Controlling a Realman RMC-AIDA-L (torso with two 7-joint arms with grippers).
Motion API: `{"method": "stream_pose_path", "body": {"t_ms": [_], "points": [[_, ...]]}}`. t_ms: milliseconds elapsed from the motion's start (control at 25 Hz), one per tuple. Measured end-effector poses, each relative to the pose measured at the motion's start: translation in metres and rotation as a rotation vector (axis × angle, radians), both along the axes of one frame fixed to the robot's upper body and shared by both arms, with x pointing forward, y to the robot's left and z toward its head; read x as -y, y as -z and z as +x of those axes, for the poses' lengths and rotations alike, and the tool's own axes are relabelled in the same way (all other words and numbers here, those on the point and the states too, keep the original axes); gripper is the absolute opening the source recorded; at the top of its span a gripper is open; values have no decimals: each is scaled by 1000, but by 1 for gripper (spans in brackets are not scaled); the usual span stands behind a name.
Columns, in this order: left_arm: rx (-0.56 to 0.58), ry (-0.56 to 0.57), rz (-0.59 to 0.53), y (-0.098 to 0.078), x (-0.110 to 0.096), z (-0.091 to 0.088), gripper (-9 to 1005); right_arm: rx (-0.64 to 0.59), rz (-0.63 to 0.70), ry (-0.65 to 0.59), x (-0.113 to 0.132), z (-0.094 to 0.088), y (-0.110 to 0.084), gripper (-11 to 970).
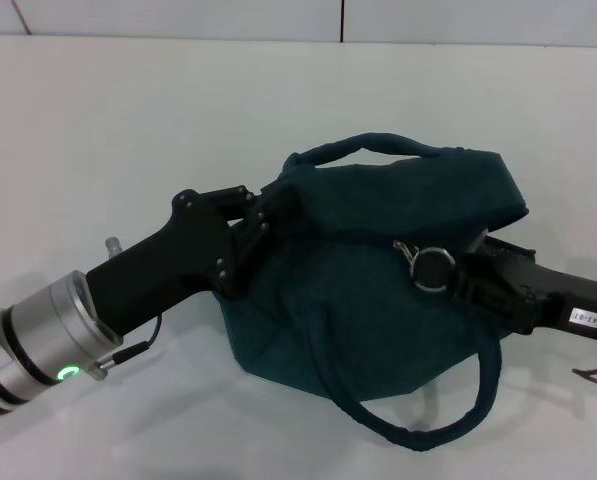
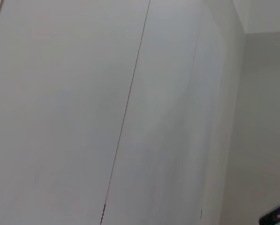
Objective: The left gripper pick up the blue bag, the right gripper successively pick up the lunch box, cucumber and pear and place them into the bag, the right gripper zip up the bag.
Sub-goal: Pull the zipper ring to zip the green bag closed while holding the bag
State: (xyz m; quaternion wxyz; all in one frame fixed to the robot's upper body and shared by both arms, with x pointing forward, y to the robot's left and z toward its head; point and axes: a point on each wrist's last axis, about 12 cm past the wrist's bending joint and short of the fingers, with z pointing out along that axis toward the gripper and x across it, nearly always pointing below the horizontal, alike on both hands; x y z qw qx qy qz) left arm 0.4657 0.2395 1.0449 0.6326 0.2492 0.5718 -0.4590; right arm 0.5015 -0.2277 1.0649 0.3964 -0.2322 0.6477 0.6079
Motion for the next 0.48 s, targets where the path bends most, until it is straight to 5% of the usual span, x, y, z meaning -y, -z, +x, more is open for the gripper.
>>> {"method": "stream_pose_path", "body": {"t_ms": [280, 480], "points": [[1, -9, -4, 0, -1, 0, 85, -1, -3, 13, 3, -1, 1, 16], [2, -10, -5, -1, -1, 1, 90, -2, 10, 53, 11, -2, 1, 17]]}}
